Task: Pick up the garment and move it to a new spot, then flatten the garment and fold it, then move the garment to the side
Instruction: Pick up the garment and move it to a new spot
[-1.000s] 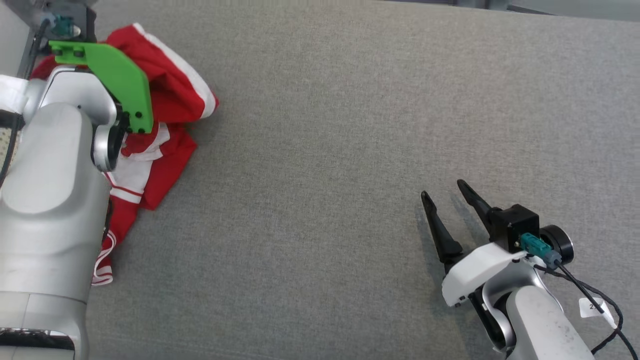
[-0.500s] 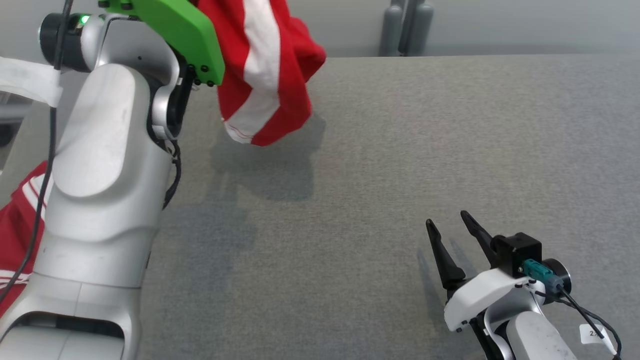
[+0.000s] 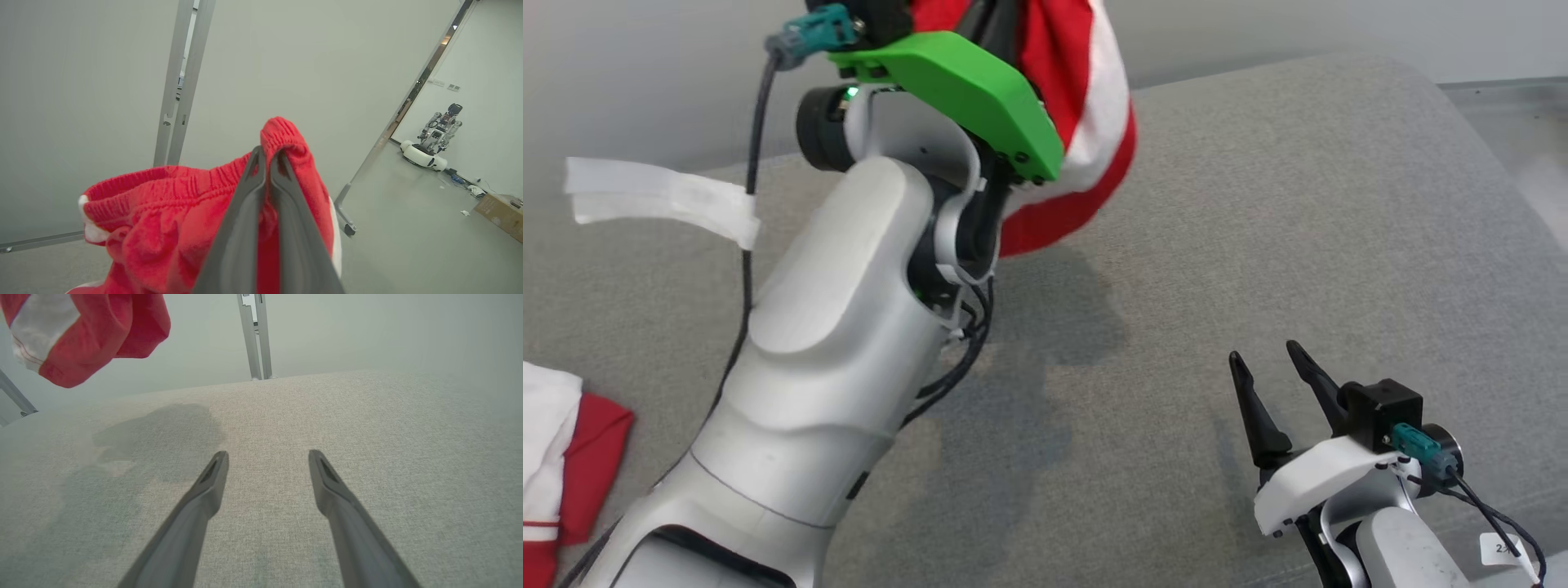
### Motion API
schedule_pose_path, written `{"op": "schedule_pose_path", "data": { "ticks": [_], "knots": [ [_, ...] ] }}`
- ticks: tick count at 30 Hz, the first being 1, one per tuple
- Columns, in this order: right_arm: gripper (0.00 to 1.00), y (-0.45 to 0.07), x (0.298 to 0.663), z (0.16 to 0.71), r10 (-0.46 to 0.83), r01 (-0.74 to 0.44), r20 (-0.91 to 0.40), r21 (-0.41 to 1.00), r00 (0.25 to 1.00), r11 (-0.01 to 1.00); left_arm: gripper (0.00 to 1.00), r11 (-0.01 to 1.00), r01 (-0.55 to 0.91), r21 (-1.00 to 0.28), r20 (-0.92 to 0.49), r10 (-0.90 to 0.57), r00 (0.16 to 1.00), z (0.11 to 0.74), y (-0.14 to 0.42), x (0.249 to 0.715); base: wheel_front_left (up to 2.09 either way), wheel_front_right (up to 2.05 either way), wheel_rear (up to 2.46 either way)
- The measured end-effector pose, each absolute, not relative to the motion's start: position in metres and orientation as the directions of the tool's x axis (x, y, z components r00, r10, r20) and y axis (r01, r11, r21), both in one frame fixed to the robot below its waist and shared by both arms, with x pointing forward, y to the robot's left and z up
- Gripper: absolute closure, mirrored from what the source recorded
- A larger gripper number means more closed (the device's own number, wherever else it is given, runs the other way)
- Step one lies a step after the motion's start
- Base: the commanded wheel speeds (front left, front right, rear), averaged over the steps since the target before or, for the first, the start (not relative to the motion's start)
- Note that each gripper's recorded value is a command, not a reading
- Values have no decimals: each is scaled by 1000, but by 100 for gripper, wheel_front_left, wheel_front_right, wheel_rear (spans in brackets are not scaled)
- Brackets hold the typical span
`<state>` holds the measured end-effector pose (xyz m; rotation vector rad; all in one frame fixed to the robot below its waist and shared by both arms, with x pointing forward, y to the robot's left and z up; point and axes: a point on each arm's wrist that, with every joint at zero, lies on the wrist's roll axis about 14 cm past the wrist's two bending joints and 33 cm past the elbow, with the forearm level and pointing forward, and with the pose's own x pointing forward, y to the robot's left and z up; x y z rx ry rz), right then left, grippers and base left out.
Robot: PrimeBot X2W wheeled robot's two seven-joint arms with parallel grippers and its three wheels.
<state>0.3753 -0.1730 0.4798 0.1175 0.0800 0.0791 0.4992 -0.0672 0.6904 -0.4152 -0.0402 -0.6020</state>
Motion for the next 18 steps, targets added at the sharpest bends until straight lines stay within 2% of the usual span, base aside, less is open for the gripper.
{"op": "schedule_pose_path", "data": {
  "ticks": [7, 12, 18],
  "knots": [
    [0, -188, 379, 478, 40, -31, -74, 122, 996, 992, 100, 595, 639, -488, 167, -655, 737, 670, -126, 471, 0, 0, 0],
    [0, -183, 386, 471, 56, -44, -88, 129, 995, 991, 100, 698, 511, -502, 4, -588, 809, 609, -110, 489, 0, 0, 0],
    [0, -171, 396, 467, 89, -77, -90, 135, 992, 988, 100, 879, 219, -423, -291, -360, 886, 491, -32, 499, 0, 0, 0]
  ]
}}
